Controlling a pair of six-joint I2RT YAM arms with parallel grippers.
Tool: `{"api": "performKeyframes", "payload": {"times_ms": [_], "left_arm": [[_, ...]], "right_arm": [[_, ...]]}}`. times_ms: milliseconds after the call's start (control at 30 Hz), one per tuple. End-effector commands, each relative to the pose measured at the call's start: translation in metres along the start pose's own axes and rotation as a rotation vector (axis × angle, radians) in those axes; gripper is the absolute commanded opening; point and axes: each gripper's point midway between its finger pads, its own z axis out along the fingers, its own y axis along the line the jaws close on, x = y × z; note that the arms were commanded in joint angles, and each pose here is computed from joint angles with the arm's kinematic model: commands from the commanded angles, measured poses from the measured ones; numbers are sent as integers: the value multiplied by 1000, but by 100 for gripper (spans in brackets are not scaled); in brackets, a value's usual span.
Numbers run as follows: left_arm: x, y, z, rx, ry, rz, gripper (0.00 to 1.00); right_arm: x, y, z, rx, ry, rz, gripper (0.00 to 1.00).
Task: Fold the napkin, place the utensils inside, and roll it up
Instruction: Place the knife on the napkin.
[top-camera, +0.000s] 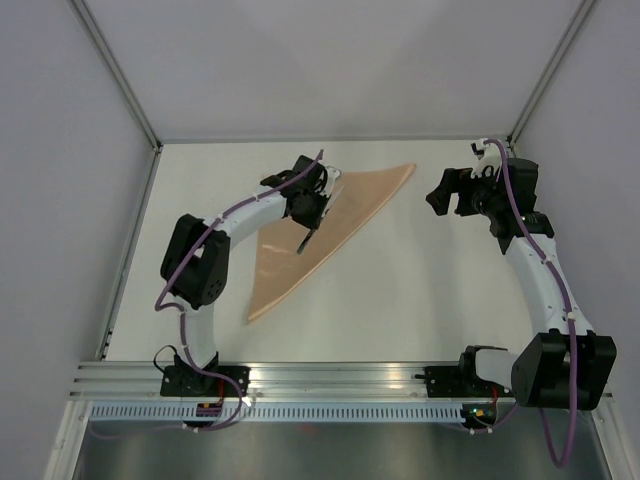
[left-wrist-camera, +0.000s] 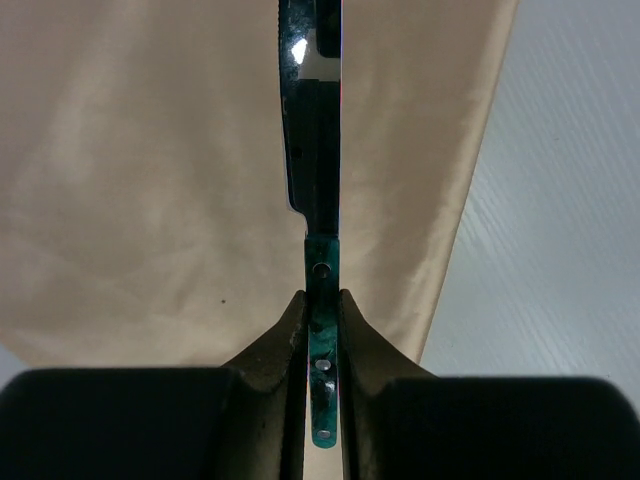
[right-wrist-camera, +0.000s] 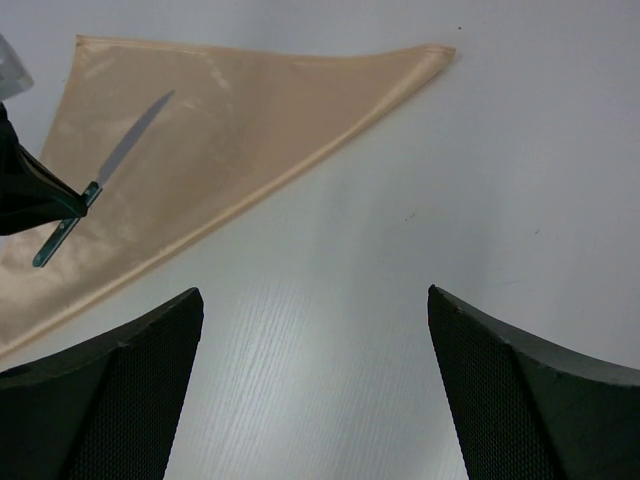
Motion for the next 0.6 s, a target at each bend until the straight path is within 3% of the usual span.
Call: {"api": "performKeyframes", "payload": {"times_ms": [0,567], "left_arm": [[-23,-27,7,72,-41,148,2],[-2,-58,48,159,72,182,2]], "right_arm": [[-5,-1,0,6,-12,-12,98],[-4,0,0,-2,-10,-11,98]]}}
